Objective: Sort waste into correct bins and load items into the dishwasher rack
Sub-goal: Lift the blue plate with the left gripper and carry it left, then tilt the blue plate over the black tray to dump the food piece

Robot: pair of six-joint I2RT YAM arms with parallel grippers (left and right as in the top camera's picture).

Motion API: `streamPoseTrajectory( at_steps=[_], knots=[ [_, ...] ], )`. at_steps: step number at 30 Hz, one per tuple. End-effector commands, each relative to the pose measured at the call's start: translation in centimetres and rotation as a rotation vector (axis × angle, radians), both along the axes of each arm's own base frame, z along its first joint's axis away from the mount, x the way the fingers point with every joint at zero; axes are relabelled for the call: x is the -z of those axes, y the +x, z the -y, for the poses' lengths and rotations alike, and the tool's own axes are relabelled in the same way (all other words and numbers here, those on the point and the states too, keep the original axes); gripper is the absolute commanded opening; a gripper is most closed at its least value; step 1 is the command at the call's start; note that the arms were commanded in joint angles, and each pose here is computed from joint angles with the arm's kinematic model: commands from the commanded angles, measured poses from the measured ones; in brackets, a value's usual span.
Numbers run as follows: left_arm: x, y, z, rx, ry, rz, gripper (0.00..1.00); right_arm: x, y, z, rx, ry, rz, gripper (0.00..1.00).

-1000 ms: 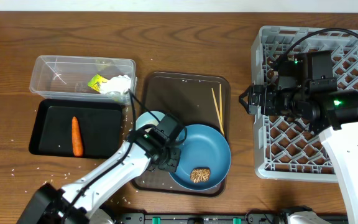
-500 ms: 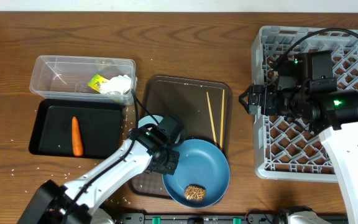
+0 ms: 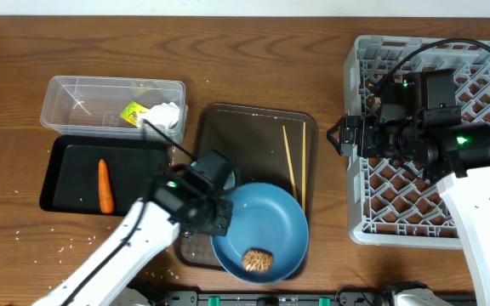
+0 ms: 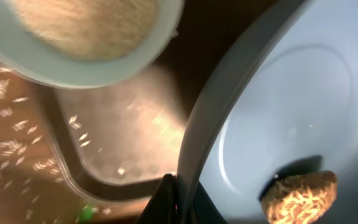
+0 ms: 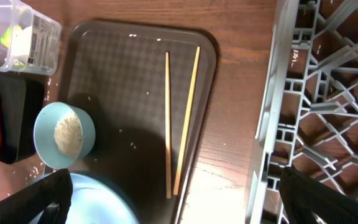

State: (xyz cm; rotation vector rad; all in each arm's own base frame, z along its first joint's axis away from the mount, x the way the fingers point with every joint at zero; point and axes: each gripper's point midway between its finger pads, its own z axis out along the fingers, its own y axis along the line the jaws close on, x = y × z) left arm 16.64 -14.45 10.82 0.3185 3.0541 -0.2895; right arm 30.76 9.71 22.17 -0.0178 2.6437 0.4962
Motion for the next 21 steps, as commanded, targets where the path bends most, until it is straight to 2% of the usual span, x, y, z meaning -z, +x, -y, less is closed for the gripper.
streamPoseTrajectory(
  at_steps=[1, 7, 15, 17, 21],
  knots=[
    [-3.7, 1.5, -1.0, -0.081, -0.036, 0.07, 0.06, 0.0, 0.0, -0.6, -0.015, -0.001, -0.002, 0.99],
    [-8.6, 2.8, -10.1, -0.361, 0.206, 0.162, 0.06, 0.1, 0.0, -0.6, -0.015, -0.001, -0.002, 0.99],
    [-13.4, 1.7, -22.3, -0.705, 0.618, 0.263, 0.06, 0.0, 0.0, -0.6, -0.015, 0.0, -0.002, 0.99],
    [-14.1, 1.2, -24.6, -0.784, 0.721, 0.274, 0.06, 0.0, 0.0, -0.6, -0.015, 0.0, -0.002, 0.99],
    [-13.7, 0.9, -25.9, -0.862, 0.794, 0.247, 0.06, 0.1, -0.1, -0.6, -0.015, -0.001, -0.003, 0.99]
  ],
)
